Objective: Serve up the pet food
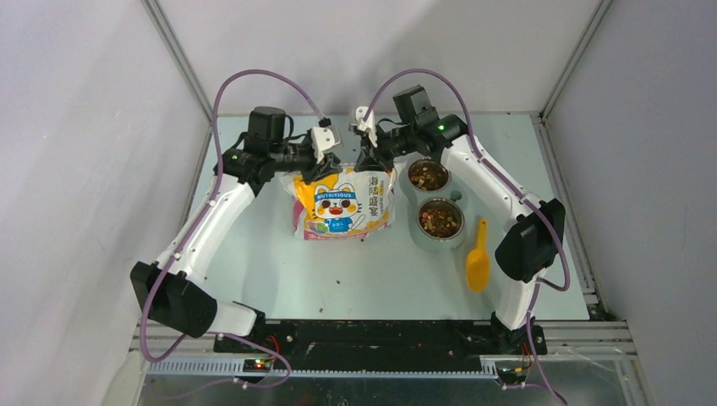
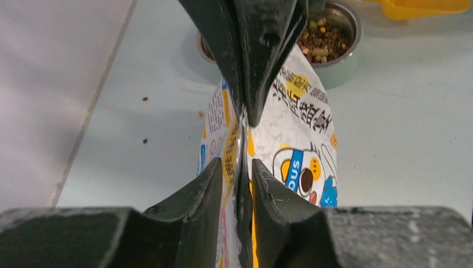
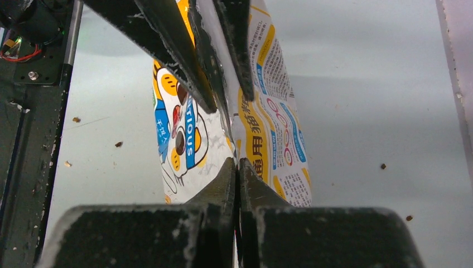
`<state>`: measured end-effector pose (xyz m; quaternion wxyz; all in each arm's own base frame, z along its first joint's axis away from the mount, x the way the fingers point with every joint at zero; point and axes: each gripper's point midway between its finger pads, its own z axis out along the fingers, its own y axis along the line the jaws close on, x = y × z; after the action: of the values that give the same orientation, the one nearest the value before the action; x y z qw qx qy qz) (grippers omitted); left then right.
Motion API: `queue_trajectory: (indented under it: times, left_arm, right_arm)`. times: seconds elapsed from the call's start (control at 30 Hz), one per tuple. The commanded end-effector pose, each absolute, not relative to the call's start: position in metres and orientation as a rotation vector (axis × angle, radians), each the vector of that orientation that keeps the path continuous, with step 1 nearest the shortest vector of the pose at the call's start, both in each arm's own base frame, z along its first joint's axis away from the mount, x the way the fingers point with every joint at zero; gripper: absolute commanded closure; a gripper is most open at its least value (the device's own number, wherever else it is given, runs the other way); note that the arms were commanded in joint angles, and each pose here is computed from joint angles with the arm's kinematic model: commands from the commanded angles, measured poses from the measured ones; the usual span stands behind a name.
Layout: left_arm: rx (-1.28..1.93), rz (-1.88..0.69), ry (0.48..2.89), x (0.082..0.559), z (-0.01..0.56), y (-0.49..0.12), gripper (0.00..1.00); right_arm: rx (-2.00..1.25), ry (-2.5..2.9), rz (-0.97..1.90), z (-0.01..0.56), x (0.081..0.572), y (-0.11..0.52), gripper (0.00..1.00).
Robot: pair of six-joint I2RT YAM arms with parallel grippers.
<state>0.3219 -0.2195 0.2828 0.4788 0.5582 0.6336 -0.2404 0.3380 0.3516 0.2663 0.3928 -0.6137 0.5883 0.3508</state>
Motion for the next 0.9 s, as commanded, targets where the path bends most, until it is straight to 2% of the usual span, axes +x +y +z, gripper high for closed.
queue_trajectory:
  times: [0.0,0.07,0.1,0.17,0.23,0.27,0.33,0.4,0.43,0.47,0.5,0.53,0.57,0.6,0.67,0.7,0.73,0.8,0.83,0.87]
  left_arm:
    - [1.348,-0.554,1.452,0.327,0.301,-0.235,0.67]
    - [1.348,-0.541,1.446,0.330,0.300,-0.239,0.74]
    - [1.347,-0.540,1.446,0.331,0.299,-0.240,0.79]
    - [1.353,-0.528,1.453,0.333,0.297,-0.239,0.86]
    - [1.367,-0.516,1.459,0.333,0.294,-0.237,0.94]
    - [1.369,-0.509,1.461,0.333,0.293,-0.236,0.95]
    - [1.376,-0.506,1.471,0.331,0.290,-0.234,0.87]
    - [1.378,-0.507,1.478,0.329,0.288,-0.233,0.69]
    - [1.379,-0.510,1.481,0.328,0.287,-0.233,0.68]
    - [1.381,-0.509,1.482,0.328,0.286,-0.233,0.69]
    - [1.388,-0.513,1.482,0.327,0.285,-0.233,0.73]
    - [1.394,-0.515,1.483,0.327,0.284,-0.233,0.83]
    - [1.406,-0.515,1.485,0.326,0.283,-0.232,0.87]
    - [1.414,-0.514,1.488,0.325,0.283,-0.232,0.96]
    - [1.420,-0.514,1.499,0.325,0.283,-0.230,0.99]
    - [1.421,-0.518,1.500,0.325,0.284,-0.229,1.00]
    - [1.417,-0.519,1.506,0.325,0.285,-0.227,1.00]
    - [1.410,-0.519,1.513,0.324,0.288,-0.223,1.00]
    - [1.407,-0.510,1.519,0.324,0.288,-0.221,0.99]
    - [1.400,-0.492,1.536,0.325,0.287,-0.218,0.90]
  right_arm:
    - [-1.500,1.441,0.803,0.304,0.346,0.338,0.99]
    - [-1.496,1.446,0.794,0.304,0.348,0.337,0.87]
    - [-1.494,1.453,0.787,0.304,0.349,0.336,0.78]
    - [-1.487,1.473,0.765,0.303,0.352,0.329,0.70]
    - [-1.483,1.485,0.754,0.303,0.355,0.321,0.67]
    - [-1.484,1.496,0.753,0.302,0.354,0.317,0.65]
    - [-1.492,1.508,0.740,0.300,0.355,0.309,0.64]
    - [-1.505,1.517,0.727,0.297,0.354,0.303,0.68]
    - [-1.515,1.512,0.719,0.296,0.355,0.300,0.73]
    - [-1.522,1.526,0.723,0.293,0.353,0.298,0.84]
    - [-1.529,1.522,0.720,0.292,0.353,0.296,0.92]
    - [-1.529,1.523,0.721,0.292,0.353,0.295,1.00]
    - [-1.526,1.523,0.725,0.292,0.353,0.295,1.00]
    - [-1.523,1.521,0.723,0.293,0.354,0.294,1.00]
    - [-1.523,1.517,0.712,0.295,0.355,0.293,1.00]
    - [-1.528,1.515,0.695,0.294,0.356,0.292,1.00]
    - [-1.531,1.516,0.684,0.294,0.356,0.290,0.89]
    - [-1.544,1.517,0.644,0.292,0.358,0.284,0.75]
    - [-1.555,1.519,0.619,0.289,0.360,0.281,0.75]
    - [-1.561,1.514,0.598,0.289,0.361,0.276,0.81]
